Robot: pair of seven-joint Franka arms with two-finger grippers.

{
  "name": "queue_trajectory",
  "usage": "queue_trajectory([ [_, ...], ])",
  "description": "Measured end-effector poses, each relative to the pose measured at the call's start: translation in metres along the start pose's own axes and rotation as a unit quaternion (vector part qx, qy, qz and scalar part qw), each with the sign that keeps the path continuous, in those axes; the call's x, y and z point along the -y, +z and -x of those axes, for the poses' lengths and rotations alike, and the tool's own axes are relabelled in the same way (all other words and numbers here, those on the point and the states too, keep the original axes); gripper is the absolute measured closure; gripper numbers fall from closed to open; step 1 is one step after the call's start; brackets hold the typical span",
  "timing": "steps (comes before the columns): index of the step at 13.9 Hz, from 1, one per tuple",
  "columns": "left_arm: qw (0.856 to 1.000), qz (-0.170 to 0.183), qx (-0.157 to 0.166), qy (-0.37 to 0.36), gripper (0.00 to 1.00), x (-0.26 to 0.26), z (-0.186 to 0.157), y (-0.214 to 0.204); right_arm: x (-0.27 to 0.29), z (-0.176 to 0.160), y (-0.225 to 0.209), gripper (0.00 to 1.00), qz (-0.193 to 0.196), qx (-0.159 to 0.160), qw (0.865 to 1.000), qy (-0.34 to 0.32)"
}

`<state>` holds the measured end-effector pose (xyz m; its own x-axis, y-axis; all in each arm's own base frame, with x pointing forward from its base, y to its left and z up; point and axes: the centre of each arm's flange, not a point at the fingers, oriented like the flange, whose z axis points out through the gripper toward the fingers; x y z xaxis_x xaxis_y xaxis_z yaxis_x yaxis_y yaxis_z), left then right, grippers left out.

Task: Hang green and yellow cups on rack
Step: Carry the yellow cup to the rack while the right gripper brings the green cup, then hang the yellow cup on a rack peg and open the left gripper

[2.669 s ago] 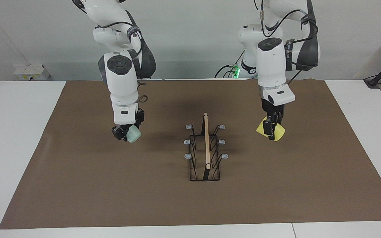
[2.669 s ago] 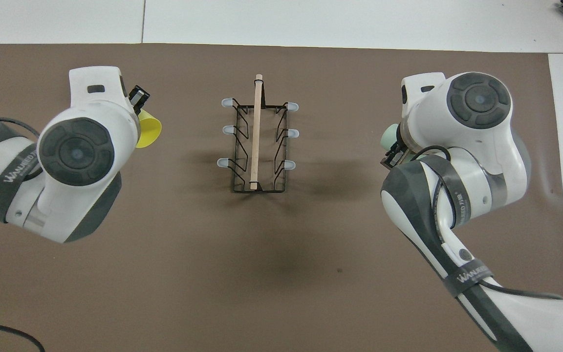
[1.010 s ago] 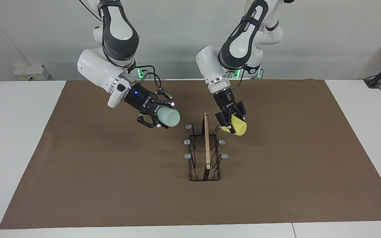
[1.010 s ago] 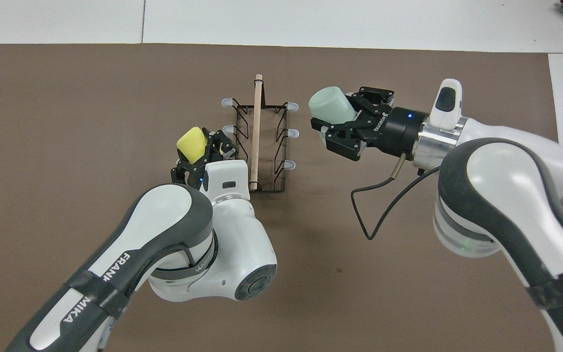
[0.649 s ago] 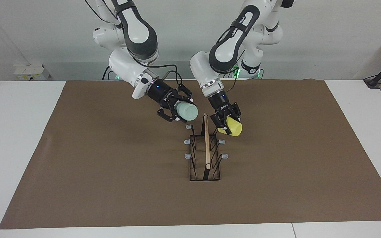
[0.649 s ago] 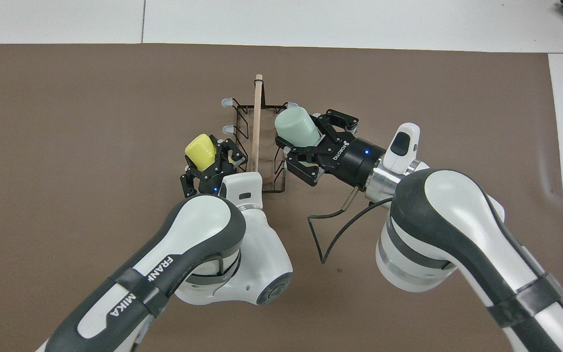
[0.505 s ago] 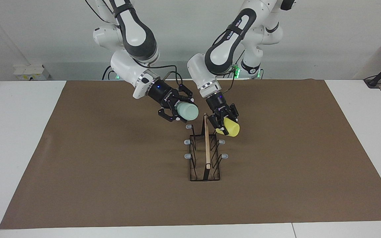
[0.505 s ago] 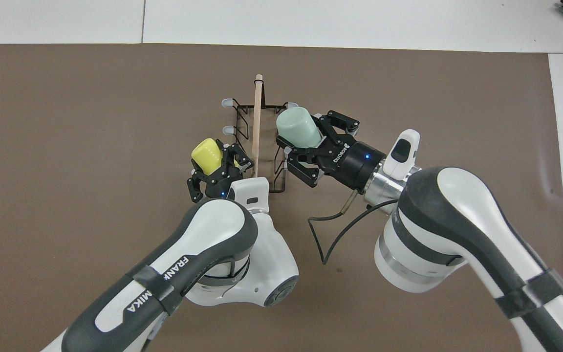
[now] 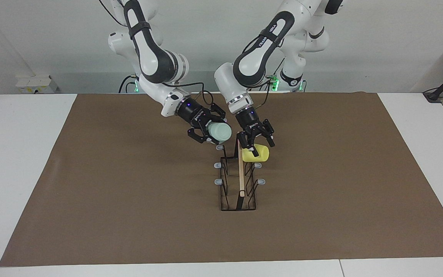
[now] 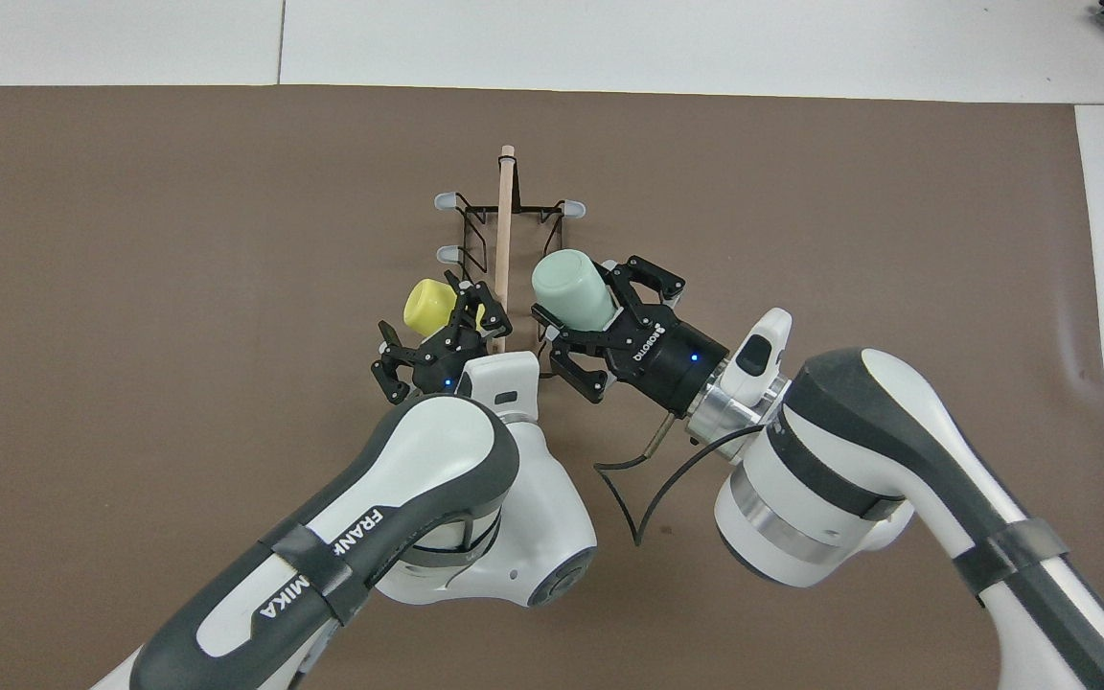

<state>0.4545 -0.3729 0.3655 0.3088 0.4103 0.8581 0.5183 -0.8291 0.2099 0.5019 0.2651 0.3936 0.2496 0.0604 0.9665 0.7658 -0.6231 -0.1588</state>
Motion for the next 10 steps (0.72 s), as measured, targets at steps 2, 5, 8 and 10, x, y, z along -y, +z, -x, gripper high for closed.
queue_trajectory([
  [2,1.0,0.004,-0.002,-0.009,0.0,-0.007,-0.009,-0.004,0.001,0.012,0.003,0.32,0.003,-0.009,1.0,0.0],
  [5,1.0,-0.004,0.001,0.0,0.0,-0.009,-0.018,-0.005,0.007,0.029,0.008,0.32,0.004,-0.004,1.0,-0.01],
  [8,0.999,-0.026,0.024,0.034,0.0,-0.013,-0.035,-0.002,0.007,0.036,0.009,0.32,0.004,0.002,1.0,-0.014],
  [10,0.996,-0.04,0.047,0.07,0.0,-0.013,-0.053,0.01,0.007,0.038,0.008,0.32,0.005,0.002,1.0,-0.016],
])
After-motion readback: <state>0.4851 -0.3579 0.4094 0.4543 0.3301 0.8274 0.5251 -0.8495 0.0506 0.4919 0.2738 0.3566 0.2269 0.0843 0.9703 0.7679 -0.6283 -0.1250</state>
